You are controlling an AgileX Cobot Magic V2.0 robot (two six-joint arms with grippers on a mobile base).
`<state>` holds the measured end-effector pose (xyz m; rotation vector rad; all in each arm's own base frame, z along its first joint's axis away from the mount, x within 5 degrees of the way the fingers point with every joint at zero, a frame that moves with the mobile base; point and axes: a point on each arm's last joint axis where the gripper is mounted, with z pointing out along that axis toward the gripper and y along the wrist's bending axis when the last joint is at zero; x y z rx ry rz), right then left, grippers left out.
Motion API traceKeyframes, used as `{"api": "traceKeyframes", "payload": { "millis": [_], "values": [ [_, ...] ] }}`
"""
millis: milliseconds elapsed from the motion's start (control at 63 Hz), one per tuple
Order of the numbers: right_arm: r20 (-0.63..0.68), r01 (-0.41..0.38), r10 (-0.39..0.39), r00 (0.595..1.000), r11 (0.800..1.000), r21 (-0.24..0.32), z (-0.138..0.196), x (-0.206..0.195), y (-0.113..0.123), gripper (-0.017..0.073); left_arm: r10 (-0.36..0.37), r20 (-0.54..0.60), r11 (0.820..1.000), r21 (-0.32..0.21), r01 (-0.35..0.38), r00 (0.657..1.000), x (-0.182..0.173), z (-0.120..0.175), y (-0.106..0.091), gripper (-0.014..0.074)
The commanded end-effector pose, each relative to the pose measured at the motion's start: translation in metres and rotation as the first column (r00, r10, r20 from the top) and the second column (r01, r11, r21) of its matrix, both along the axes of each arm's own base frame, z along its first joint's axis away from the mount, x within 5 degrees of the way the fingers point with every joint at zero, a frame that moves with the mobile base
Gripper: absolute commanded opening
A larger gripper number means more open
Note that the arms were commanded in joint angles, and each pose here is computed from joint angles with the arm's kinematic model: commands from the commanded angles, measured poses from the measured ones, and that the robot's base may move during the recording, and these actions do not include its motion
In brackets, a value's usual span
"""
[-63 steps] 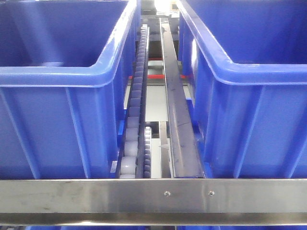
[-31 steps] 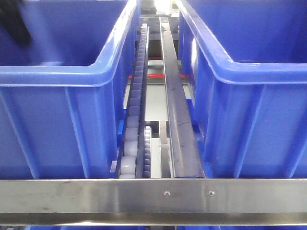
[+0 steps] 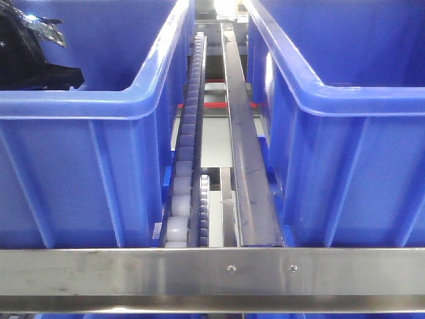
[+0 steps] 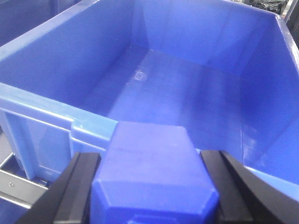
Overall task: Pick and sort blue part to right shelf
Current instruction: 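Lower the left gripper into the bin and release the blue part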
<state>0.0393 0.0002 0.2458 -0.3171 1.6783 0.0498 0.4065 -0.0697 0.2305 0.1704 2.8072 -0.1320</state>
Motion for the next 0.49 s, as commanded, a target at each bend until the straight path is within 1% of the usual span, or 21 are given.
{"api": "traceKeyframes", "payload": {
  "millis": [0, 111, 159, 222, 318, 381, 476],
  "values": [
    [0.117, -0.023, 0.024, 0.993, 1.000, -0.007, 0.017, -0.002, 0.001, 0.0197, -0.006, 0.109, 1.000, -0.021, 0.008, 0.994, -0.001, 0.033, 0.000, 0.0552],
    [0.117, -0.023, 0.024, 0.993, 1.000, -0.007, 0.017, -0.002, 0.001, 0.0197, -0.006, 0.123, 1.000, -0.028, 0.010, 0.992, -0.004, 0.041, 0.000, 0.0664],
    [0.117, -0.023, 0.024, 0.993, 1.000, -0.007, 0.017, -0.002, 0.001, 0.0197, -0.006, 0.136, 1.000, -0.030, 0.010, 0.991, -0.006, 0.047, 0.001, 0.0682],
    [0.118, -0.023, 0.024, 0.993, 1.000, -0.007, 0.017, -0.002, 0.001, 0.0197, -0.005, 0.148, 0.999, -0.037, 0.011, 0.989, -0.011, 0.057, 0.001, 0.0682],
    [0.124, -0.026, 0.026, 0.992, 1.000, -0.005, 0.017, -0.002, 0.001, 0.0197, -0.012, 0.180, 0.999, -0.039, 0.020, 0.984, -0.023, 0.079, 0.003, 0.0682],
    [0.132, -0.029, 0.029, 0.991, 1.000, -0.003, 0.018, -0.002, 0.002, 0.0197, -0.012, 0.223, 0.999, -0.044, 0.022, 0.975, -0.036, 0.097, 0.005, 0.0677],
    [0.135, -0.030, 0.030, 0.990, 1.000, -0.003, 0.018, -0.002, 0.002, 0.0197, -0.011, 0.291, 0.998, -0.054, 0.028, 0.957, -0.059, 0.120, 0.007, 0.0630]
  ]
}}
